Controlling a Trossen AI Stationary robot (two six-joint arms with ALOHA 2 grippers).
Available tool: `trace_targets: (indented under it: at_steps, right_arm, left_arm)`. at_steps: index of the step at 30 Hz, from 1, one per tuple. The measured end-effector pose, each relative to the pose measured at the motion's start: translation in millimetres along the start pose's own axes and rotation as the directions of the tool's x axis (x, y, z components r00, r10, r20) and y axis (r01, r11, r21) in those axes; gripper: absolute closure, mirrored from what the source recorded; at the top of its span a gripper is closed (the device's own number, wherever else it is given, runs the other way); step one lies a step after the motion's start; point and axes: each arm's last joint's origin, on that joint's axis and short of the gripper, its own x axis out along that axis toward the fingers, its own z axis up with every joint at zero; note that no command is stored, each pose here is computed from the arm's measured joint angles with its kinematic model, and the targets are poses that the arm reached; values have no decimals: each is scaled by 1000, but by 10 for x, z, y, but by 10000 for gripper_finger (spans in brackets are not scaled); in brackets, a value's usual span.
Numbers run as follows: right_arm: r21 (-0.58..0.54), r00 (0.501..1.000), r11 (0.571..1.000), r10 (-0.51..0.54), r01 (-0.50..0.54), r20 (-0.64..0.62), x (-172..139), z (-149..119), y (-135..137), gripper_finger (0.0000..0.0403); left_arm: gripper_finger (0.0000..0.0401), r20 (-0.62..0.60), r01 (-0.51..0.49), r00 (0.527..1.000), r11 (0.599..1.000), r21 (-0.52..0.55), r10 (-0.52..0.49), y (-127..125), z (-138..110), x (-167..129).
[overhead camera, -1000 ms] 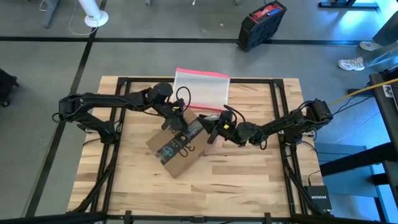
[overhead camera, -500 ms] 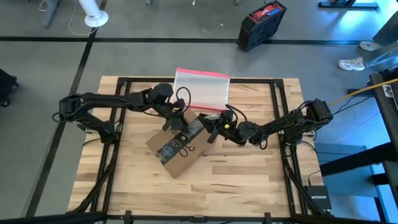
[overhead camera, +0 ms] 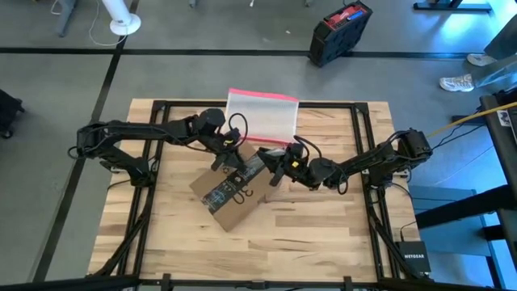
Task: Unpack boxes
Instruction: Open the cardboard box using the gray cutter
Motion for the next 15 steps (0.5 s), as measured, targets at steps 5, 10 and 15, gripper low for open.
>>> trace_targets:
  at_steps: [5, 10, 15]
  right_arm:
    - [-13, 1000, 1000, 9, -8, 10, -3, 6, 6, 336]
    - [2, 999, 1000, 2, -2, 54, -1, 56, 14, 336]
    - [-16, 998, 1000, -13, 14, 59, -2, 53, 11, 336]
  left_arm:
    - [399, -34, -6, 999, 1000, 16, 6, -11, -41, 19]
    - [401, -112, -14, 994, 1000, -7, 13, -5, -145, 40]
    - [401, -173, -41, 984, 999, -17, 37, 3, -226, 39]
